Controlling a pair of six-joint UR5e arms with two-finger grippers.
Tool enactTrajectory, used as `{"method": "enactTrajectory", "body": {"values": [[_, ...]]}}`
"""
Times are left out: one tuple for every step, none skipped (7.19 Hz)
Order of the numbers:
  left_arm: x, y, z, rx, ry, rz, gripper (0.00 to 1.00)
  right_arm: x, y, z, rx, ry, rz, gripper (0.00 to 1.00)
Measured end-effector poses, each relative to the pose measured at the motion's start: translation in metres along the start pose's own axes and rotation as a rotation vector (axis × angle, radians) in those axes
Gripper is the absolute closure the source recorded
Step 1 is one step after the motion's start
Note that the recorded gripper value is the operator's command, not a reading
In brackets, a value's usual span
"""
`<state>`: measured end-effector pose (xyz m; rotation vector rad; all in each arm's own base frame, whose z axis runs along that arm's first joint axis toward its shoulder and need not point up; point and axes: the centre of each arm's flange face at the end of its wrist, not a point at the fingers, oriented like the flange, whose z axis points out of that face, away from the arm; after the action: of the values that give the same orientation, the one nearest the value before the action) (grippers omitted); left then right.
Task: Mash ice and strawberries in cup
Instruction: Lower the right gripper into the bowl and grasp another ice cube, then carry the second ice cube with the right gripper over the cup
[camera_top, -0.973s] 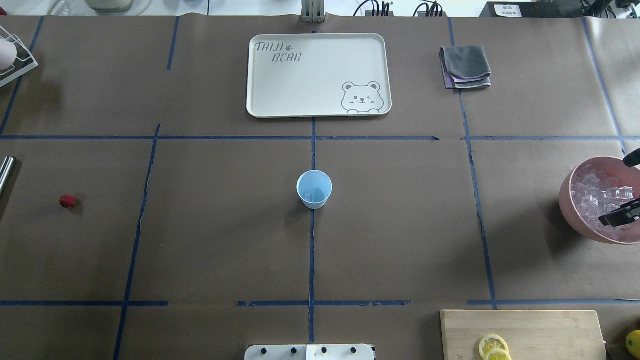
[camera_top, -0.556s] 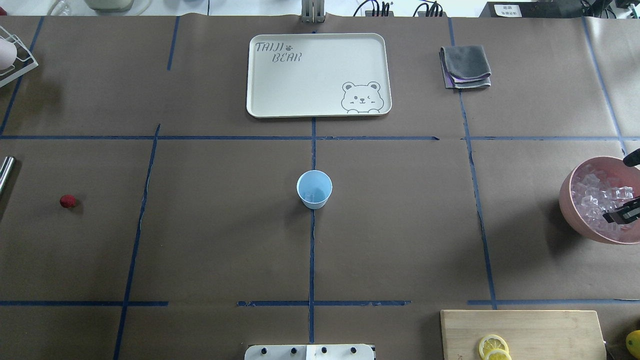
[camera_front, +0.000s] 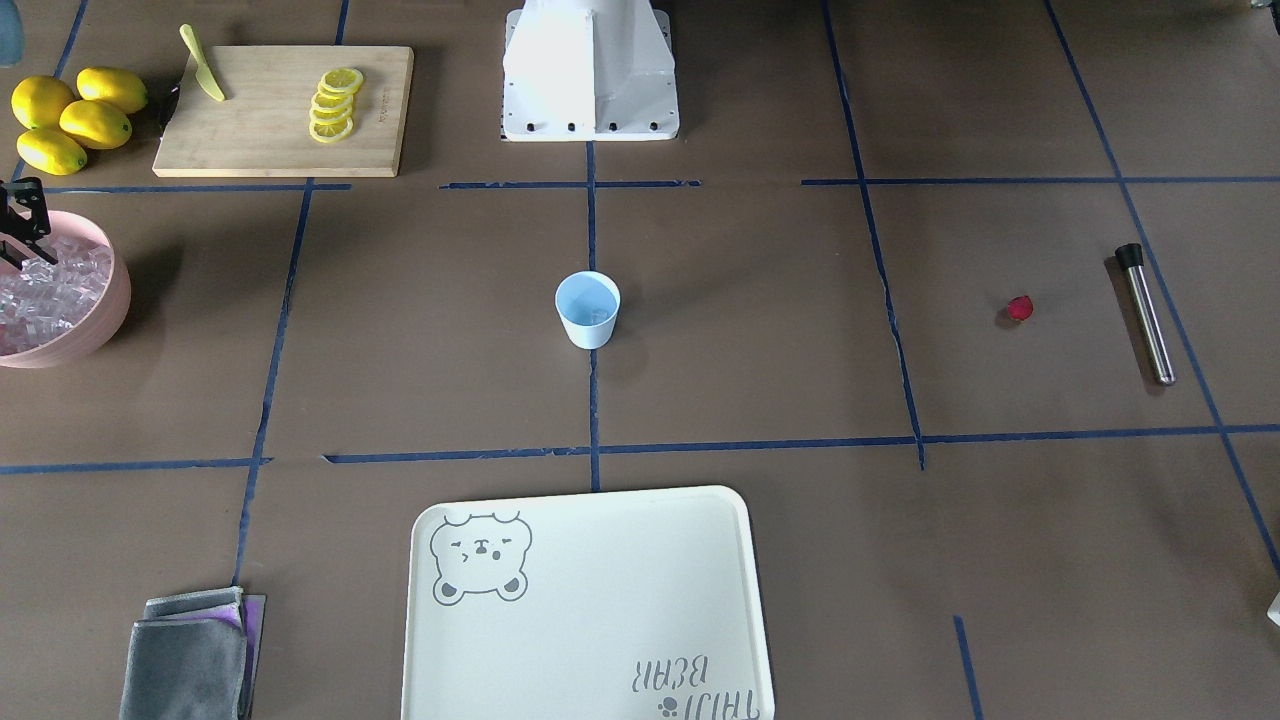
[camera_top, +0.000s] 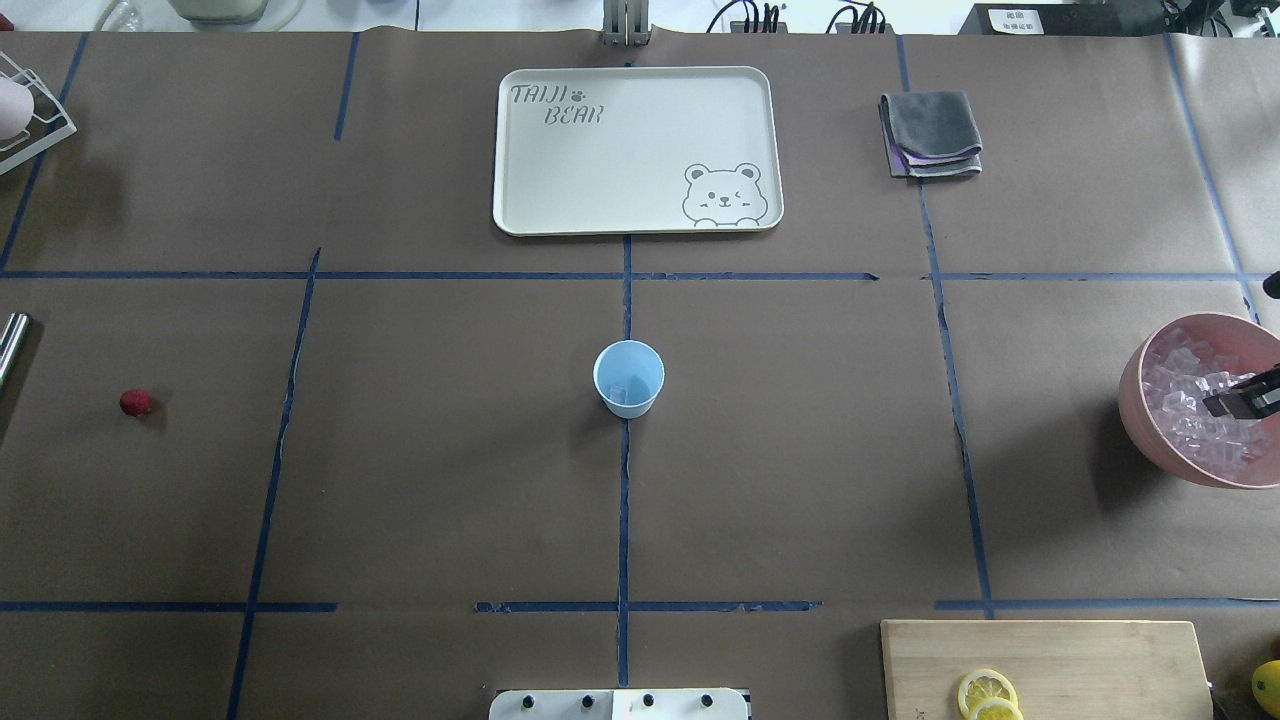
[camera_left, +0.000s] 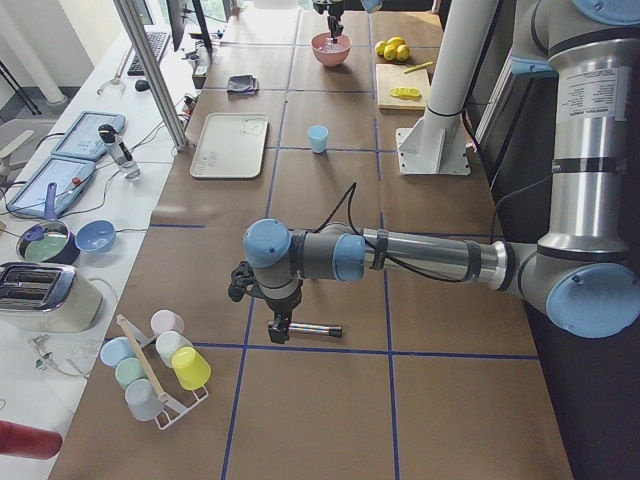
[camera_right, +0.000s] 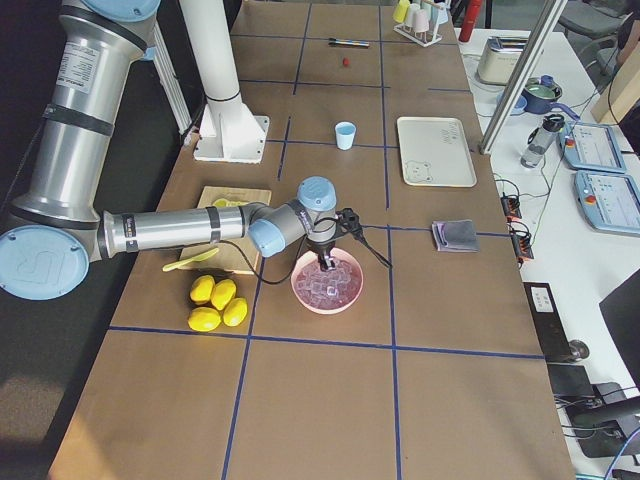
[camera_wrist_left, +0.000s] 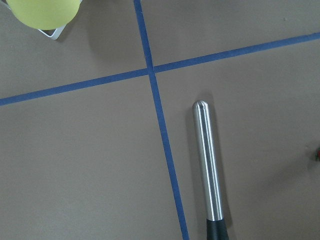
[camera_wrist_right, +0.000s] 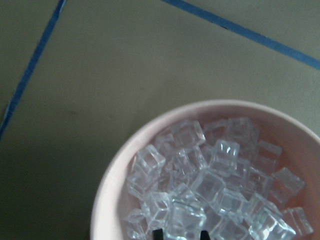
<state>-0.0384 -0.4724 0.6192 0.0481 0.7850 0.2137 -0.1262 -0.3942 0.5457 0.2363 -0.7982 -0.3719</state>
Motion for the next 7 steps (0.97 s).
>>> {"method": "enactTrajectory", "body": {"values": [[0.000,0.000,0.000,0.000,0.000,0.000,0.00,-0.015,-0.026,-0.014,0.025,0.000,-0.005,0.99],[0.000,0.000,0.000,0.000,0.001,0.001,0.00,-0.033,-0.052,-0.022,0.050,-0.006,-0.014,0.99],[0.000,0.000,0.000,-0.001,0.001,0.001,0.00,-0.063,-0.086,-0.025,0.059,-0.023,-0.003,1.00],[0.000,0.000,0.001,-0.002,0.001,0.001,0.00,-0.110,-0.130,-0.028,0.046,-0.043,0.020,1.00],[0.000,0.000,0.001,-0.002,0.001,0.001,0.00,-0.169,-0.171,-0.030,0.022,-0.058,0.042,1.00],[0.001,0.000,0.001,-0.003,0.001,0.003,0.00,-0.232,-0.199,-0.028,0.007,-0.046,0.074,1.00],[0.002,-0.001,0.001,-0.003,0.000,0.004,0.00,-0.291,-0.219,-0.024,0.018,-0.015,0.120,1.00]]}}
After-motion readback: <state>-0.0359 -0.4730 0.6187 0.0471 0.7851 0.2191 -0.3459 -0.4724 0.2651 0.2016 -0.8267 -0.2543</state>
